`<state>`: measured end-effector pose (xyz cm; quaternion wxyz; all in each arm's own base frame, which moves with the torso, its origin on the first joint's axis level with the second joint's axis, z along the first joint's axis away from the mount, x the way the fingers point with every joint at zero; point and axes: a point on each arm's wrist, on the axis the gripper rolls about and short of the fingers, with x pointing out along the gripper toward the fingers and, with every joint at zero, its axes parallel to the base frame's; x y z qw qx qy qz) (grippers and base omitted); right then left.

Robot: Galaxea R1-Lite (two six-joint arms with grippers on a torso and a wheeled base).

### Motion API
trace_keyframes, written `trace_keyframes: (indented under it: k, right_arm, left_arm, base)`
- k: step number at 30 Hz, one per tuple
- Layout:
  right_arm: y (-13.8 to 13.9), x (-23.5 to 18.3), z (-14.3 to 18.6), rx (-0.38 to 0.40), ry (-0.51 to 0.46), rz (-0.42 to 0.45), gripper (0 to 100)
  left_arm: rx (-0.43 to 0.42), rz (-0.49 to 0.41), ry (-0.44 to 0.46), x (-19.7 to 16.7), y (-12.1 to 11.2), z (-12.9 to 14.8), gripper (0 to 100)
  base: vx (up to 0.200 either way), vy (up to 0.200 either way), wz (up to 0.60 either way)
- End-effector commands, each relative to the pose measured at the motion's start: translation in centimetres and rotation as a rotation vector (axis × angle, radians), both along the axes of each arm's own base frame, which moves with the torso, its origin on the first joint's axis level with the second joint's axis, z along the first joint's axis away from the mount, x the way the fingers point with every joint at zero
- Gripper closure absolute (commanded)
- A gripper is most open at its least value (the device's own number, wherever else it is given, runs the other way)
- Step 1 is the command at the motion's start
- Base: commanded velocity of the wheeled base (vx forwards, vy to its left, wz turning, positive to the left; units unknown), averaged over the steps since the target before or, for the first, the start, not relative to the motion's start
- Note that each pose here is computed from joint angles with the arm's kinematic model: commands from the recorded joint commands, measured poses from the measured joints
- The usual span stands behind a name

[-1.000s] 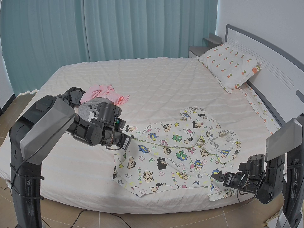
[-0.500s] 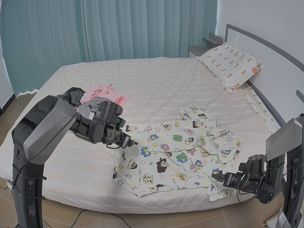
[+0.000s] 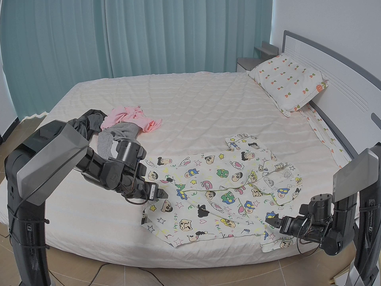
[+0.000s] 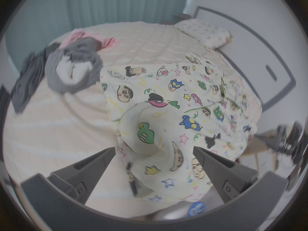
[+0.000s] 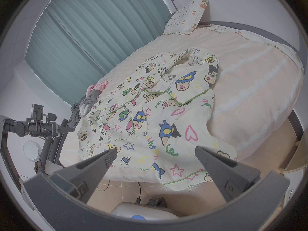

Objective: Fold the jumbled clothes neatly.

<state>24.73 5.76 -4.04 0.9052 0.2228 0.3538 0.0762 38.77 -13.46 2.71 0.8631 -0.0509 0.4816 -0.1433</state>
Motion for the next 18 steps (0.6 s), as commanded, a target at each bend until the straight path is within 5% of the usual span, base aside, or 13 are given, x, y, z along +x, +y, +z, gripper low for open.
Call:
trace_keyframes:
  k: [1,2,3,7,15,18]
  right_arm:
    - [0.1,0.0,0.0,-0.006,-0.007,0.002,0]
    - [0.1,0.0,0.0,-0.006,-0.007,0.002,0]
    - [0.1,-0.1,-0.1,-0.006,-0.005,0.003,0]
    - [0.1,-0.1,0.0,-0.006,-0.005,0.003,0]
    - [0.1,-0.1,0.0,-0.008,-0.006,0.001,0]
    - [0.1,-0.1,-0.1,-0.009,-0.006,0.0,0]
  left_arm:
    - [-0.137,0.134,0.072,-1.3,-0.8,1.1,0]
    - [-0.137,0.134,0.072,-1.3,-0.8,1.1,0]
    - [-0.217,0.244,0.108,-1.2,-1.5,1.2,0]
    - [-0.296,0.403,0.143,-1.0,-2.7,0.6,0]
    - [-0.257,0.77,0.022,1.5,-2.9,-3.3,0]
    - [-0.263,0.82,-0.03,2.1,-2.5,-4.1,0]
  base:
    - [0.0,0.0,0.0]
    - [0.0,0.0,0.0]
    - [0.0,0.0,0.0]
    - [0.0,0.0,0.0]
    - [0.0,0.0,0.0]
    - [0.0,0.0,0.0]
